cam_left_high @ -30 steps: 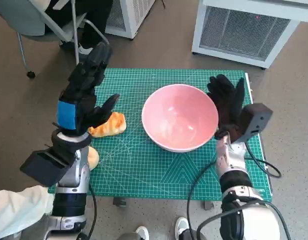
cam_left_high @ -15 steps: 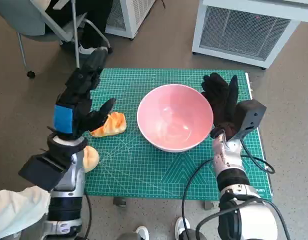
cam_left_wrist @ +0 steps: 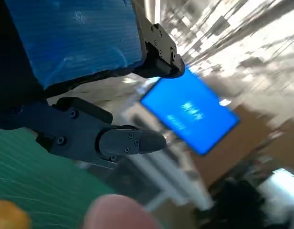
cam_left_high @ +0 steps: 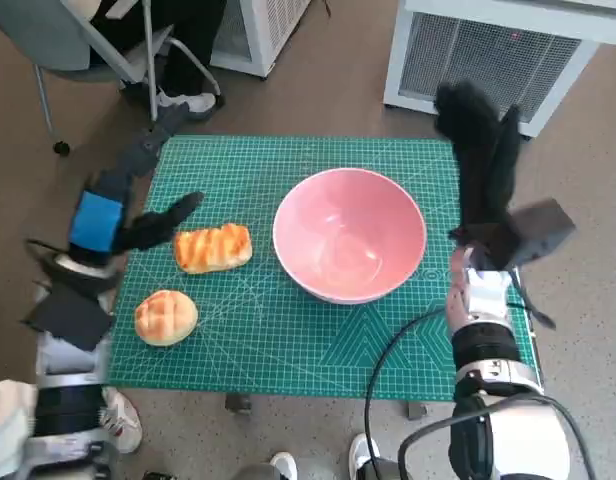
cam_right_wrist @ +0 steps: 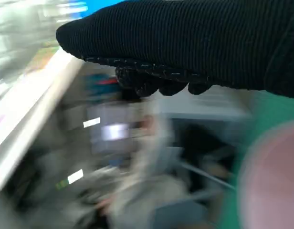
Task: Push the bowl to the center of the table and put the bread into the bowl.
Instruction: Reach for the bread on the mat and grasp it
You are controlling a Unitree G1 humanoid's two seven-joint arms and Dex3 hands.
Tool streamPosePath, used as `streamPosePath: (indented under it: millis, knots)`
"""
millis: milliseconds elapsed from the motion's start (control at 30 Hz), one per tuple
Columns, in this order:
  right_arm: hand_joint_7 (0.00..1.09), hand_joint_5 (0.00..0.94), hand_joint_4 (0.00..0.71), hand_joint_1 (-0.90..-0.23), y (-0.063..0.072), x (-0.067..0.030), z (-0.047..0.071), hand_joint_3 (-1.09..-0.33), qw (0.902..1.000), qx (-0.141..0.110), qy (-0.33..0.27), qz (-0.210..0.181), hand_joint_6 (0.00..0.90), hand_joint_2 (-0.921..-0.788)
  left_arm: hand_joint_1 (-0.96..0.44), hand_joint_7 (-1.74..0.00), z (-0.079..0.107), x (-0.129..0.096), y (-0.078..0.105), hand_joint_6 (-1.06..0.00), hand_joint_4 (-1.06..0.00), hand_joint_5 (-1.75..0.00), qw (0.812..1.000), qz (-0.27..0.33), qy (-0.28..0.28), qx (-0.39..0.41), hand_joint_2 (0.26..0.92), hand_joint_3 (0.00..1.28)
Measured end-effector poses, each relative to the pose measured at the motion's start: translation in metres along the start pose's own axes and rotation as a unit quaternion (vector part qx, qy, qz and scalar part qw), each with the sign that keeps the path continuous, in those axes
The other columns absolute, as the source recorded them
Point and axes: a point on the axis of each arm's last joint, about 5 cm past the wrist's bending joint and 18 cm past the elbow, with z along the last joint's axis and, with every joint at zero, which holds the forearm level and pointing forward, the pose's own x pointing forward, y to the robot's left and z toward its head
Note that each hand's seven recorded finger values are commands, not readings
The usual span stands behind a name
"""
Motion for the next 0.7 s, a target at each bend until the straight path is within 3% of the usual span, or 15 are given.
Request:
streamPosePath:
  millis: [100, 333, 533, 700]
  knots:
    - [0.57, 0.014, 0.244, -0.537, 0.001, 0.0064, 0.011, -0.844, 0.9970, -0.011, -0.065, 0.041, -0.001, -0.921, -0.62, 0.00, 0.001, 0.005, 0.008, -0.37, -0.20, 0.00, 0.998, -0.030, 0.024, 0.039, 0.921, 0.20]
    - [0.58, 0.015, 0.245, -0.540, 0.001, 0.0126, 0.031, -0.820, 0.9773, -0.013, -0.173, 0.122, -0.001, -0.921, -0.58, 0.00, 0.007, 0.020, 0.021, -0.34, -0.17, 0.00, 0.978, -0.137, 0.113, 0.111, 0.903, 0.05]
    - [0.58, 0.017, 0.247, -0.546, 0.000, 0.0102, 0.037, -0.802, 0.9670, -0.008, -0.202, 0.155, -0.001, -0.921, -0.50, 0.00, 0.012, 0.034, 0.023, -0.33, -0.15, 0.00, 0.947, -0.220, 0.199, 0.125, 0.823, 0.01]
    - [0.59, 0.017, 0.246, -0.543, -0.001, 0.0074, 0.039, -0.802, 0.9656, -0.010, -0.205, 0.159, -0.001, -0.921, -0.39, 0.00, 0.015, 0.048, 0.016, -0.33, -0.14, 0.00, 0.908, -0.279, 0.282, 0.134, 0.770, 0.00]
